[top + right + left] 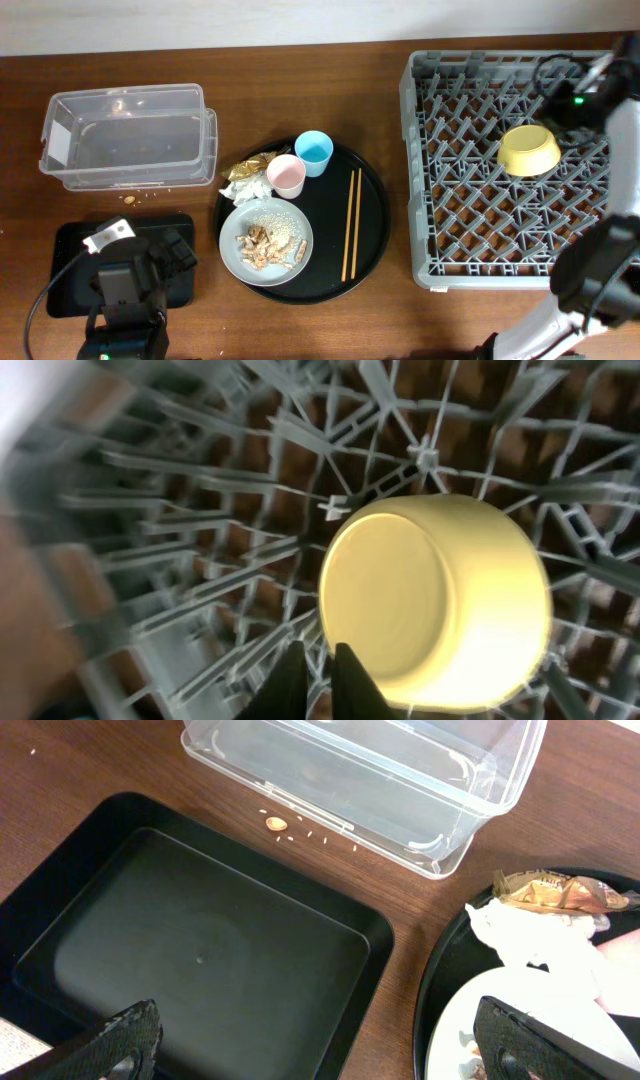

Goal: Sort waste into correct bins and load items into the dishwasher rack
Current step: 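Lower the yellow bowl into the rack's back corner and release, then grasp one wooden chopstick with the right gripper and lift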

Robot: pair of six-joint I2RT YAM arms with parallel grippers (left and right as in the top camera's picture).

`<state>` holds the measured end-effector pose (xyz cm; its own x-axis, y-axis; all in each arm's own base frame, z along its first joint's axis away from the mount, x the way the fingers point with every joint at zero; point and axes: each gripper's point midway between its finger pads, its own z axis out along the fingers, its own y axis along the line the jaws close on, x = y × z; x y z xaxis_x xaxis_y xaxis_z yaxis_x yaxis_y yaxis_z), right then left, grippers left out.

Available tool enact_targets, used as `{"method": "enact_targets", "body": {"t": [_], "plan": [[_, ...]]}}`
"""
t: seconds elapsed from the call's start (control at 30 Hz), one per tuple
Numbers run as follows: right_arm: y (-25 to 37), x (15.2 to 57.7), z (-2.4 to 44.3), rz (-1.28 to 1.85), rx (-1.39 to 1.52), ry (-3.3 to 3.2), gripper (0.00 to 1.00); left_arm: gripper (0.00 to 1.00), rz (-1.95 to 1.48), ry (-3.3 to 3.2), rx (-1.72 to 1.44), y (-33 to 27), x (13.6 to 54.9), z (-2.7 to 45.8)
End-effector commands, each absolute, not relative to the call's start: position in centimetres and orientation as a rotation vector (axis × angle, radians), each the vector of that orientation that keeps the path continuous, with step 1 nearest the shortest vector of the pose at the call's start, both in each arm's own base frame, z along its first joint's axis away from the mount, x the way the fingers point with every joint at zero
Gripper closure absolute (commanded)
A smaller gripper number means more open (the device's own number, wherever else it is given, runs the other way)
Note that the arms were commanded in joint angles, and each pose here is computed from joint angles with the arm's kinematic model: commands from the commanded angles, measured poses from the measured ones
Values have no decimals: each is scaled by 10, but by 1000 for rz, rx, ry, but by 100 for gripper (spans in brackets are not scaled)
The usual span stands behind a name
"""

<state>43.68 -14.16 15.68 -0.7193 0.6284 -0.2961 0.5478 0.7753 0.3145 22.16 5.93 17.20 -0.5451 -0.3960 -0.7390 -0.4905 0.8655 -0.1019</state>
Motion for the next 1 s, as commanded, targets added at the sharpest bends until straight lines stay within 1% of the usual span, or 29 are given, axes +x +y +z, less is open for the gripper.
{"method": "enact_targets", "body": {"t": [0.0, 0.1, 0.2, 0.23, 0.27, 0.43, 0.6, 0.67, 0.73, 0.83, 0.9, 0.93, 0.97], "plan": [[-158, 433, 124, 122, 1025, 2629, 93, 1, 149, 2190, -642, 60, 223, 179], [-170, 421, 116, 0, 1117, 2638, 94, 1, 149, 2190, -642, 60, 223, 179], [-179, 410, 116, -79, 1151, 2648, 92, 1, 149, 2190, -642, 60, 223, 179], [-180, 408, 116, -93, 1157, 2653, 93, 1, 149, 2190, -642, 60, 223, 179], [-183, 404, 115, -112, 1171, 2657, 96, 1, 149, 2190, -642, 60, 223, 179], [-198, 382, 119, -225, 1331, 2623, 96, 1, 149, 2190, -642, 60, 223, 179], [-199, 370, 148, -207, 1358, 2605, 96, 1, 149, 2190, -642, 60, 223, 179], [-188, 370, 175, -121, 1329, 2573, 96, 1, 149, 2190, -642, 60, 223, 179], [-170, 373, 205, -5, 1235, 2549, 95, 1, 148, 2190, -642, 60, 223, 179], [-121, 376, 257, 226, 957, 2517, 84, 1, 148, 2190, -642, 60, 223, 179], [-83, 374, 284, 362, 754, 2511, 60, 1, 149, 2190, -642, 60, 223, 179], [-55, 367, 299, 428, 640, 2512, 51, 1, 149, 2190, -642, 60, 223, 179], [-37, 361, 306, 444, 579, 2522, 46, 1, 149, 2190, -642, 60, 223, 179]]}}
